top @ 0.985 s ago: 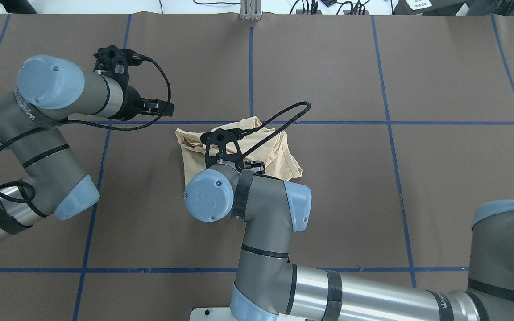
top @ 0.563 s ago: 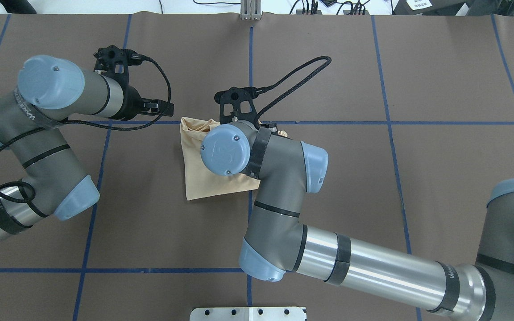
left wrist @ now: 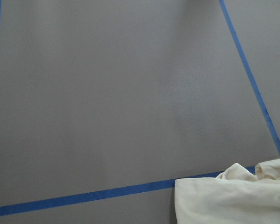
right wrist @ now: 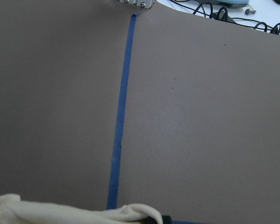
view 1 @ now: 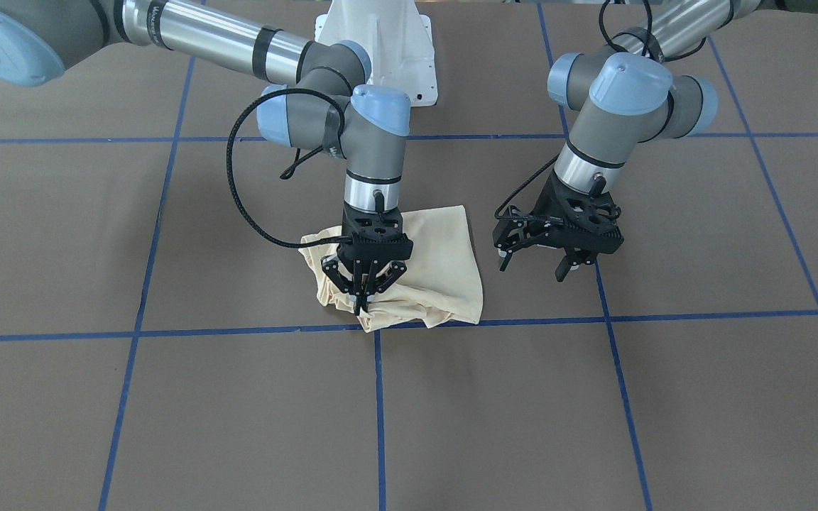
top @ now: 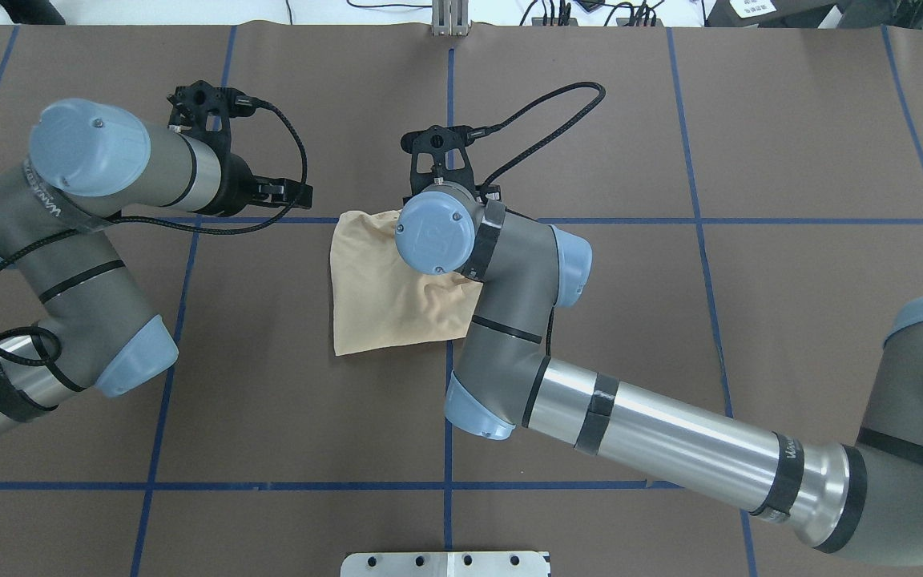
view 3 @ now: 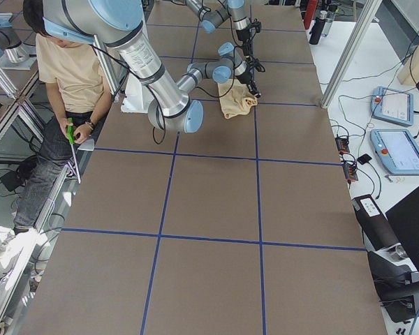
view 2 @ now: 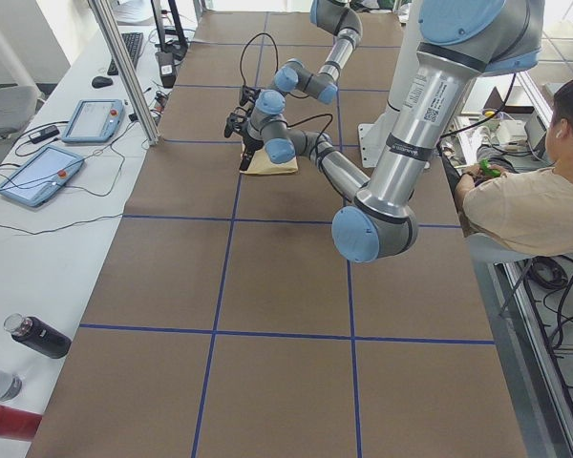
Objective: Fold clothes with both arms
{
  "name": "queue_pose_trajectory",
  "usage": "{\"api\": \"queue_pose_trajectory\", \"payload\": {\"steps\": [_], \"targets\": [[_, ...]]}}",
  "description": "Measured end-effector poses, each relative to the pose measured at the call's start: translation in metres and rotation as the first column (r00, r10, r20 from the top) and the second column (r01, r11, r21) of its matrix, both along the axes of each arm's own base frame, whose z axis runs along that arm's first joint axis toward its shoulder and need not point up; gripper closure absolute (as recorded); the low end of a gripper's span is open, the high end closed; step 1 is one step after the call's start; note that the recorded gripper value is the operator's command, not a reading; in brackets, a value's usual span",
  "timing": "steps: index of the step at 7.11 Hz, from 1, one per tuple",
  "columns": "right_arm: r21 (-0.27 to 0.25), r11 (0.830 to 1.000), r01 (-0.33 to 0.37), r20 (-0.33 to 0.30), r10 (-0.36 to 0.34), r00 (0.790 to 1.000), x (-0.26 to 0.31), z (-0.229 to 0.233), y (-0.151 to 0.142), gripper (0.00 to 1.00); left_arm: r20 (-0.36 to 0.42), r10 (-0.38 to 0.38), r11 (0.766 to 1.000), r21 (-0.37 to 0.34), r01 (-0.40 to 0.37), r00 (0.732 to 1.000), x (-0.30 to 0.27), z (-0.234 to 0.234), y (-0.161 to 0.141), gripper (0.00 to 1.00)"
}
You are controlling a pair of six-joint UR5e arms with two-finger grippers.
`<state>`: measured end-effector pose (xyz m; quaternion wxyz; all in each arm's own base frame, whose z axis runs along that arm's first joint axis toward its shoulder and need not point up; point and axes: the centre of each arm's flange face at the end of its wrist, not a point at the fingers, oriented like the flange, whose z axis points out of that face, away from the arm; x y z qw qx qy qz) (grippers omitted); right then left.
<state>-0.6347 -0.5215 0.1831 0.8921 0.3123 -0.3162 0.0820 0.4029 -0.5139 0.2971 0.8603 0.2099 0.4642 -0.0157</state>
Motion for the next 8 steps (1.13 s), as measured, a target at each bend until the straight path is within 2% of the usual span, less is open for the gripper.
{"api": "queue_pose_trajectory", "payload": {"steps": [1,2,3,5,6,8], "targets": [[-0.031,0.999,0.034,0.051,-0.032,0.998,0.008,-0.015,-0.012,0.00,-0.009,0.011,1.000,0.004,-0.011,1.000,-0.002,-0.005,0.003,0.00],[-0.087,0.993,0.080,0.089,-0.073,0.993,0.024,-0.024,-0.027,0.00,-0.022,0.031,1.000,0.001,-0.031,0.999,-0.009,-0.011,0.005,0.00],[-0.157,0.980,0.121,0.106,-0.105,0.989,0.050,-0.029,-0.043,0.00,-0.026,0.053,0.999,0.000,-0.053,0.998,-0.022,-0.017,0.007,0.00],[-0.262,0.949,0.174,0.127,-0.144,0.981,0.130,-0.020,-0.053,0.00,0.059,0.097,0.994,0.037,-0.100,0.994,-0.070,-0.032,0.020,0.00],[-0.277,0.937,0.212,0.129,-0.183,0.975,0.183,0.002,-0.044,0.00,0.122,0.107,0.992,0.055,-0.115,0.987,-0.100,-0.041,0.023,0.00],[-0.272,0.917,0.292,0.070,-0.283,0.956,0.308,0.056,-0.011,0.00,0.261,0.122,0.984,0.097,-0.152,0.958,-0.175,-0.029,0.020,0.00]]}}
